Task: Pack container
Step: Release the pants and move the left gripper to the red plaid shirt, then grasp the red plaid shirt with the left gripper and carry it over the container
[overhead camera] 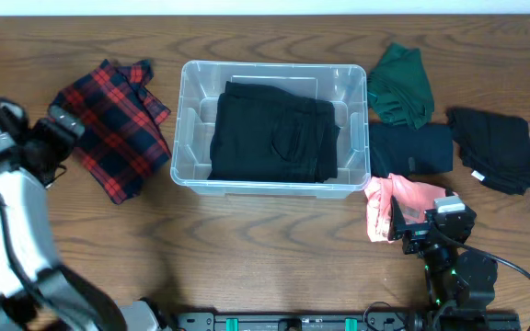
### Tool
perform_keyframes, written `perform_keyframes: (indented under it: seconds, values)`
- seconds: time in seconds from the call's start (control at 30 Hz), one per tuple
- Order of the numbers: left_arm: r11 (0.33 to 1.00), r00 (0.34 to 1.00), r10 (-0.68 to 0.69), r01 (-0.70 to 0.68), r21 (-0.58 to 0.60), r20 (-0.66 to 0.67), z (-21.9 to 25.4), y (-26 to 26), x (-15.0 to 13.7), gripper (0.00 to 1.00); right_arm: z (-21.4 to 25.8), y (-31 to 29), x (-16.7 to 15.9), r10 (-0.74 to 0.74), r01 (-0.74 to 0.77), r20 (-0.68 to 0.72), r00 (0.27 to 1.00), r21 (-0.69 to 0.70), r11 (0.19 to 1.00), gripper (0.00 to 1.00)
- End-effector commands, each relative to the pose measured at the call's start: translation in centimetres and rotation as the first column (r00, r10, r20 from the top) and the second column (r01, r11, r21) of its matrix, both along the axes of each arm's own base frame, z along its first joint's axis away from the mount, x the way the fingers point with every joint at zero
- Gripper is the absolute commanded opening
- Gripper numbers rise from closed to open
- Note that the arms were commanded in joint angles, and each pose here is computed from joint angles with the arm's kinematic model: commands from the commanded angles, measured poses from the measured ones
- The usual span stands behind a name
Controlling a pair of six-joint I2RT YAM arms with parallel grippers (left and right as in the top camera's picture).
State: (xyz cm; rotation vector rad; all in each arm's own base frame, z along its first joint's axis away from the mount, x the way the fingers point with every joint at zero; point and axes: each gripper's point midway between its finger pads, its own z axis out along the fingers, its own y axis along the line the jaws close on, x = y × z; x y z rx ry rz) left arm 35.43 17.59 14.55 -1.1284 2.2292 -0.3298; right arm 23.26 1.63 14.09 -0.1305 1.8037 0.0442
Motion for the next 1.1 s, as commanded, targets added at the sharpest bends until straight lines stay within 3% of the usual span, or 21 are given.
perform_keyframes:
  seconds: [0.0,0.27,0.8,0.93,1.03,1.07]
  values:
    - [0.983,0.996,-0.081,0.087,-0.162,0.045,-3.0,0.0,1.1,0.98,-0.1,0.1,0.0,0.0,0.0,-0.003,1.0,0.011,1.0,0.99]
    - [0.94,0.992,-0.116,0.122,-0.32,0.039,-10.3,0.7,1.9,0.98,-0.1,0.1,0.0,0.0,0.0,-0.003,1.0,0.011,1.0,0.99]
    - [0.912,0.975,-0.205,0.22,-0.346,0.08,-16.1,-1.2,4.6,0.98,-0.1,0.1,0.0,0.0,0.0,-0.003,1.0,0.011,1.0,0.99]
    - [0.909,0.975,-0.214,0.224,-0.352,0.068,-16.8,-1.6,4.6,0.8,-0.1,0.1,0.0,0.0,0.0,-0.003,1.0,0.011,1.0,0.99]
    - [0.913,0.975,-0.213,0.224,-0.341,0.07,-16.8,-1.4,4.7,0.58,-0.1,0.1,0.0,0.0,0.0,-0.003,1.0,0.011,1.0,0.99]
    - [0.915,0.972,-0.223,0.236,-0.328,0.077,-16.7,-1.4,4.8,0.47,-0.1,0.1,0.0,0.0,0.0,-0.003,1.0,0.011,1.0,0.99]
